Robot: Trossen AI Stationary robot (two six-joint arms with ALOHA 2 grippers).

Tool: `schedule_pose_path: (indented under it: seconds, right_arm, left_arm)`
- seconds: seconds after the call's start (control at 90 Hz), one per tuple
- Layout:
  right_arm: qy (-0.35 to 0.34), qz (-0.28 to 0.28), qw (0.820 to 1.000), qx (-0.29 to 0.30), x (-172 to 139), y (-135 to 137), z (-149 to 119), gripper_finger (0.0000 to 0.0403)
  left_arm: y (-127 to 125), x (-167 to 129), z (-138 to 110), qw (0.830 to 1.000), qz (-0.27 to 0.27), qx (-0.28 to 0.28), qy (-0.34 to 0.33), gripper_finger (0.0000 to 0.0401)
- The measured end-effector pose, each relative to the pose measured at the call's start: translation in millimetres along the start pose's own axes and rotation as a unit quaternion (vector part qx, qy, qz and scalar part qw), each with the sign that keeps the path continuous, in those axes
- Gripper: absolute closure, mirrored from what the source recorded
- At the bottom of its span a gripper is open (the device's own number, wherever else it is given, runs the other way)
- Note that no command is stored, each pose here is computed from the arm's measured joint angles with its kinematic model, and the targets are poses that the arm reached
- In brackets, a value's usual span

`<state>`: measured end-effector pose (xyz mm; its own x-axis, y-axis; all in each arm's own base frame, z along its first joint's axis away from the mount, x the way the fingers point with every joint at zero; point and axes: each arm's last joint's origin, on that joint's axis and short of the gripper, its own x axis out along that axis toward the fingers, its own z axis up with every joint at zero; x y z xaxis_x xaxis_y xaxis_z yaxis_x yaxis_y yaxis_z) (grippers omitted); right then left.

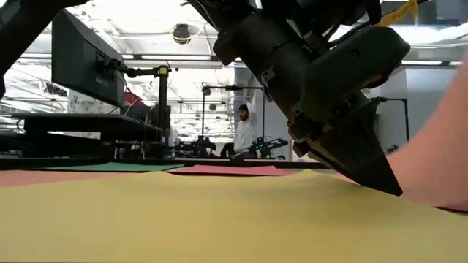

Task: Organize paper
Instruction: Stack the orange paper on top of the orange paper

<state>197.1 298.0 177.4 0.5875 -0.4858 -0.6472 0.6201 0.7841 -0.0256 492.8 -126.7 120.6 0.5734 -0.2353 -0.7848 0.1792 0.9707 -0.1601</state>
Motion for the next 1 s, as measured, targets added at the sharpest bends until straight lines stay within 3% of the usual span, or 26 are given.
schedule_pose_path:
  seconds: [0.222, 0.422, 0.556, 0.633, 0.733, 0.856, 1.0]
  right_arm:
    - [-0.004, 0.039, 0.995, 0.087, -10.4, 3.8, -10.4, 0.0180]
    - [-0.005, 0.025, 0.985, 0.170, 2.8, -4.5, -19.1, 0.0180]
    - [0.017, 0.011, 0.986, 0.167, 11.8, -11.3, -29.6, 0.0180]
    - [0.015, 0.009, 0.993, 0.117, 9.9, -13.8, -32.1, 0.0180]
    - [0.010, 0.004, 1.000, -0.029, 6.4, -17.4, -34.2, 0.0180]
    - [0.012, 0.020, 0.983, -0.180, 3.5, -15.3, -37.5, 0.0180]
    - [0.033, 0.072, 0.966, -0.244, 7.7, -0.3, -36.9, 0.0180]
  left_arm:
    - [0.0, 0.0, 0.0, 1.000, 0.000, 0.000, 0.000, 0.0401]
    - [0.0, 0.0, 0.0, 1.000, 0.000, 0.000, 0.000, 0.0401]
    - [-0.2, 0.0, 0.0, 1.000, 0.000, 0.000, 0.000, 0.0401]
    - [0.0, 0.0, 0.0, 1.000, 0.000, 0.000, 0.000, 0.0401]
    - [-0.2, 0.0, 0.0, 1.000, 0.000, 0.001, 0.000, 0.0401]
    - [-0.2, 0.0, 0.0, 1.000, 0.000, 0.006, 0.000, 0.0401]
    - [0.0, 0.0, 0.1, 1.000, 0.000, 0.009, -0.001, 0.0401]
